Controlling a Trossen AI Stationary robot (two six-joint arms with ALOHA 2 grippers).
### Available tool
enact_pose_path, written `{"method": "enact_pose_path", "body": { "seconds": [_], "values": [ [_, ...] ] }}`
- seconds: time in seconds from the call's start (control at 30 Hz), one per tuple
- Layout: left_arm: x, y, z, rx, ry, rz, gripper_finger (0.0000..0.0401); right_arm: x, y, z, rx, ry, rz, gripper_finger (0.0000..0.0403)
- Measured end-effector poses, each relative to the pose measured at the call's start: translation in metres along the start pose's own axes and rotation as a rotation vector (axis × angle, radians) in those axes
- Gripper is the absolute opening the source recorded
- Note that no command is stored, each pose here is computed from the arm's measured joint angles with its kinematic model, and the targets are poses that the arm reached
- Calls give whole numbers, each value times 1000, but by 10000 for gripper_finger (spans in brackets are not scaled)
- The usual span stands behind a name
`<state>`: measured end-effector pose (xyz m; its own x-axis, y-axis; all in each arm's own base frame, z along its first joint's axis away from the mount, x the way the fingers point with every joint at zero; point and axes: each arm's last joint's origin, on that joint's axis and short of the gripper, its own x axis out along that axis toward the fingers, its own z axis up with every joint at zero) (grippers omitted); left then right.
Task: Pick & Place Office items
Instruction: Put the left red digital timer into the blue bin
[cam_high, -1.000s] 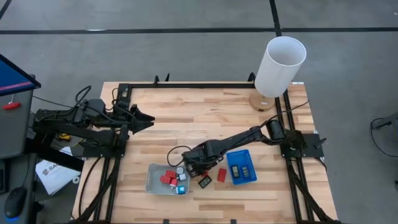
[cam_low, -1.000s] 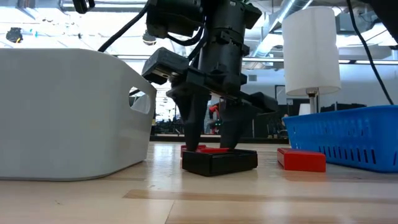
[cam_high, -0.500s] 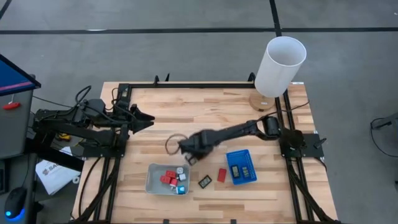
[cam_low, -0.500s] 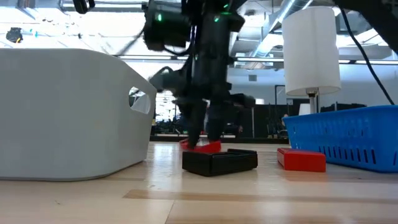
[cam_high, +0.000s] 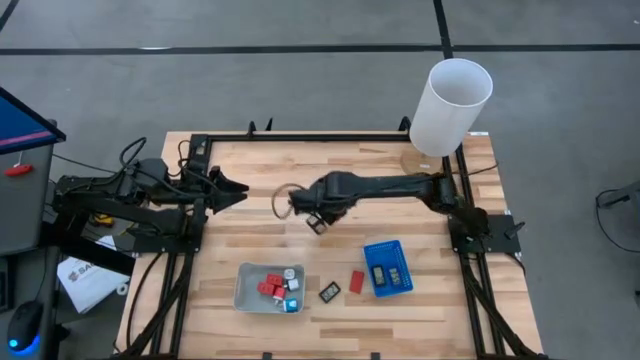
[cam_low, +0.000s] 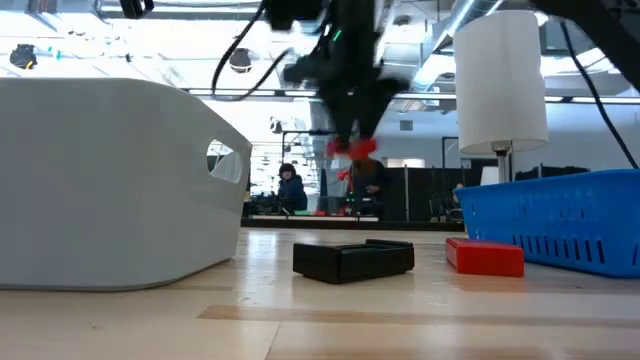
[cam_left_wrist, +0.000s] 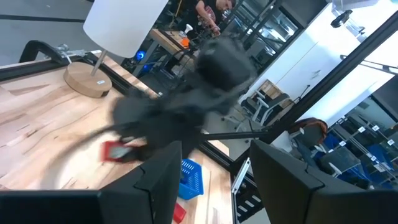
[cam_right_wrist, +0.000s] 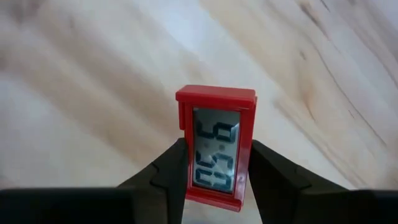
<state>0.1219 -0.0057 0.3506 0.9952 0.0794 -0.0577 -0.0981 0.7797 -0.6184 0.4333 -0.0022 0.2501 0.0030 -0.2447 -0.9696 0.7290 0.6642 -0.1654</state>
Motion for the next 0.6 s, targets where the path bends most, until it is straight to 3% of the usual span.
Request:
{"method": "enact_pose_path", "body": {
  "seconds": [0.13,0.27,0.5,0.6],
  "values": [
    [0,0,0,15,-1,-1,186,-27,-3,-35,-43,22,-53,138],
    [0,-1,1,22,-11,-9,186,-46,-2,-79,-13,40,-29,138],
    [2,-3,3,19,-35,-30,186,-43,-19,-162,197,138,-81,139],
    [3,-4,4,17,-41,-38,186,-33,-21,-189,291,184,-39,139]
  ]
}}
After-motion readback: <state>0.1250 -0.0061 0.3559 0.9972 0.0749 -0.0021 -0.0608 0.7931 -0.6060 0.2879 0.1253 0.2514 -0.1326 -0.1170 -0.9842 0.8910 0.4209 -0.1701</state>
